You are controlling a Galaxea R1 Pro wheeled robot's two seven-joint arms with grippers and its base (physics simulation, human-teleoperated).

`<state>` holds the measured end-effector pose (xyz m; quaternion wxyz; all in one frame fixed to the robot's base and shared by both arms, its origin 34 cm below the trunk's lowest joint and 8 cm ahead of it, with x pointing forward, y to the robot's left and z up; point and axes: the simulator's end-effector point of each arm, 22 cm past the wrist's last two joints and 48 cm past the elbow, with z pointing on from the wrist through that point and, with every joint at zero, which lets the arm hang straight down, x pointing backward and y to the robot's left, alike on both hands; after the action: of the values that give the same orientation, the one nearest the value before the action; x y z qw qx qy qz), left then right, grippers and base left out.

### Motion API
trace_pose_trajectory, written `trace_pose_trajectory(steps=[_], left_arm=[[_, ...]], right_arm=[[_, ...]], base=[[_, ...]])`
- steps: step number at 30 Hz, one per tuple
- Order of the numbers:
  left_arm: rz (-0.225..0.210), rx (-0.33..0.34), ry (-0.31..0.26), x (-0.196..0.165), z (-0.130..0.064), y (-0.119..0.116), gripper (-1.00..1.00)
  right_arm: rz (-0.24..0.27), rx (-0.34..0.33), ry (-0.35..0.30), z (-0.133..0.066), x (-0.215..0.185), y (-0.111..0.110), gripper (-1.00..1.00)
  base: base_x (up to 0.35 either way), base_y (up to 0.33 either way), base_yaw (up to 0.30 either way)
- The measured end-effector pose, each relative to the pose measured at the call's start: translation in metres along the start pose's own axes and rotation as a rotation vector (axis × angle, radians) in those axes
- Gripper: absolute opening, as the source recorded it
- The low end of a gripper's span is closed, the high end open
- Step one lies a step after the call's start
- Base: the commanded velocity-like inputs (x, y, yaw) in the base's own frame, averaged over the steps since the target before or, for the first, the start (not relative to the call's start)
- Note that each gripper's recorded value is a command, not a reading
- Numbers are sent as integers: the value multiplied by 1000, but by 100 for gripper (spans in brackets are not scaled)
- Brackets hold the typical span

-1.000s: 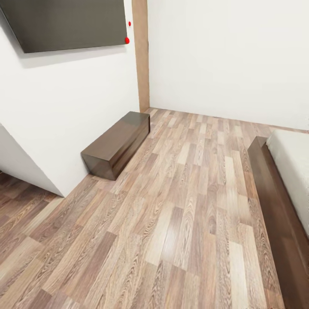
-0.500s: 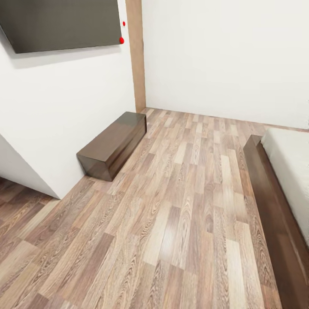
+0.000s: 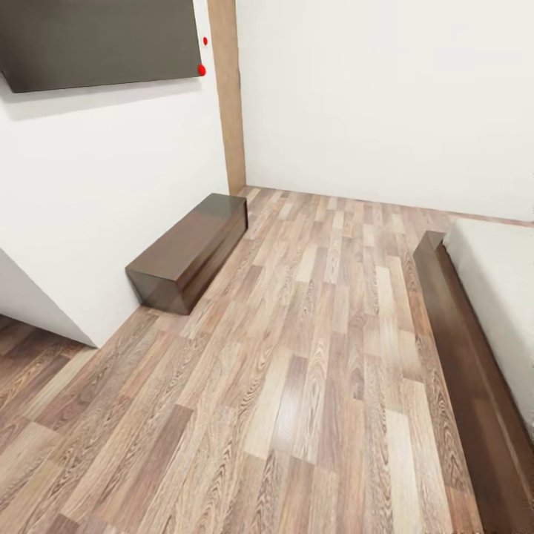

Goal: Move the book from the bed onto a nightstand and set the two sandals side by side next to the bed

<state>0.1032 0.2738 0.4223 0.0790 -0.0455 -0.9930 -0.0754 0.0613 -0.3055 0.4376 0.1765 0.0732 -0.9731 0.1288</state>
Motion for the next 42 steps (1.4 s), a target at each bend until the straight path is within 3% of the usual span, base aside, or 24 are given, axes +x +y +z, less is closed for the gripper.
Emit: trace_pose_trajectory(steps=[42], left_arm=[[0, 0, 0, 0, 0, 0, 100]], right_arm=[[-1, -1, 0, 0, 0, 0, 100]], base=[[0, 0, -77]])
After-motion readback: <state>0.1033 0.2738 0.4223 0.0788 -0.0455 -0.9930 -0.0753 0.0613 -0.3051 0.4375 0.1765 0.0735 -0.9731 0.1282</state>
